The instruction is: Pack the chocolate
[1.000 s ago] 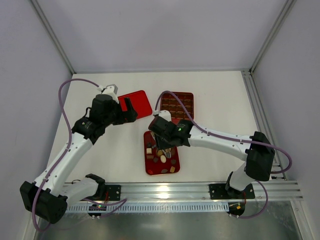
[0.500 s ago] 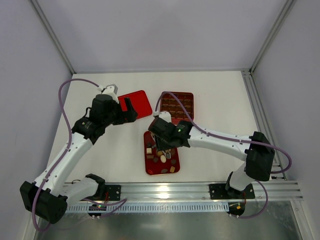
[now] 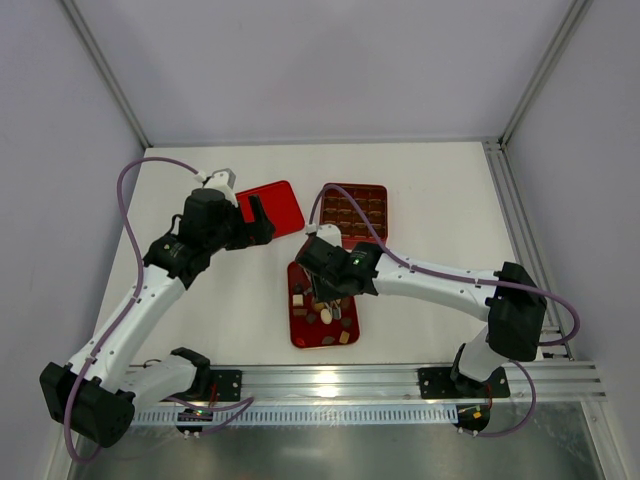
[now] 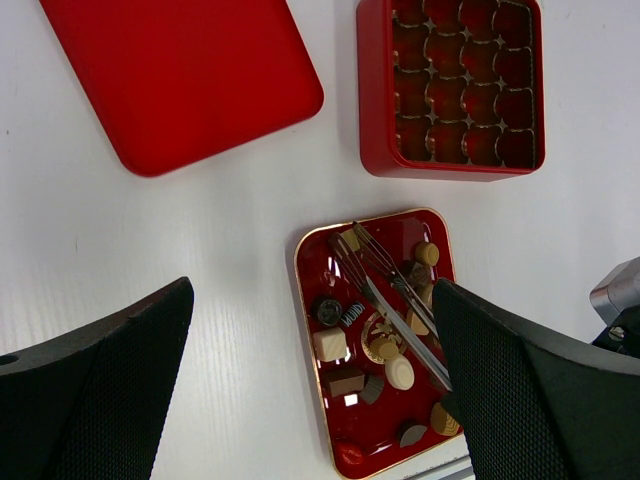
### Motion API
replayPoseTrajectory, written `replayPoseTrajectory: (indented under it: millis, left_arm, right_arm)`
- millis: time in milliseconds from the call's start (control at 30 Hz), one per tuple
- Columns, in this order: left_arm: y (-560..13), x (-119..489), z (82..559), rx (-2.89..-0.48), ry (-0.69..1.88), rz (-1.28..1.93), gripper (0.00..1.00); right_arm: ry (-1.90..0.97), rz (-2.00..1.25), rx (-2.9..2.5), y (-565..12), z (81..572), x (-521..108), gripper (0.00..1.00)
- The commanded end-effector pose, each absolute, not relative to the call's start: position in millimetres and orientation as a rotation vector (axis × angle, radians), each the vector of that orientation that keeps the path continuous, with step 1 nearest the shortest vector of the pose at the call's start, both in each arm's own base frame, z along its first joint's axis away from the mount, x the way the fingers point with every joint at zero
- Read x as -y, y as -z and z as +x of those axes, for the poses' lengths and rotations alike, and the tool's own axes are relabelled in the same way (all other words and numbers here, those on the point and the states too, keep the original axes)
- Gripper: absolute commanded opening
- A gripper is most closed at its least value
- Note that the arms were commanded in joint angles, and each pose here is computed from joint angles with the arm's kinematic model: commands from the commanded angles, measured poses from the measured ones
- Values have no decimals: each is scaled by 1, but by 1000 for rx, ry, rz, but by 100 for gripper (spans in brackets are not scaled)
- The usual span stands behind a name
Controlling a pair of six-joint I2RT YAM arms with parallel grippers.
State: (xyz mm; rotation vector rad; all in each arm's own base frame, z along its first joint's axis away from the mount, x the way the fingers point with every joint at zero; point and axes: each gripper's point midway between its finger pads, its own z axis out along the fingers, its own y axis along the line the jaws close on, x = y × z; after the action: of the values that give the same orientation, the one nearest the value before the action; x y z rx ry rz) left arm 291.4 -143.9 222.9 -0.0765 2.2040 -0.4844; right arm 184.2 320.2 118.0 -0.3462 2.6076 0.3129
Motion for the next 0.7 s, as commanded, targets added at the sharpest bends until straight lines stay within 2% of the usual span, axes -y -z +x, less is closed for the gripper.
replayPoseTrajectory:
  millis: [0, 667]
  left_arm:
    - [-232, 146, 292, -2167, 500, -59, 100]
    - [-232, 144, 293, -2165, 489, -64, 100]
  right_arm:
    - [-335, -310, -2570, -123, 190, -326, 34]
    - [-377, -326, -2528, -156, 182, -309, 31]
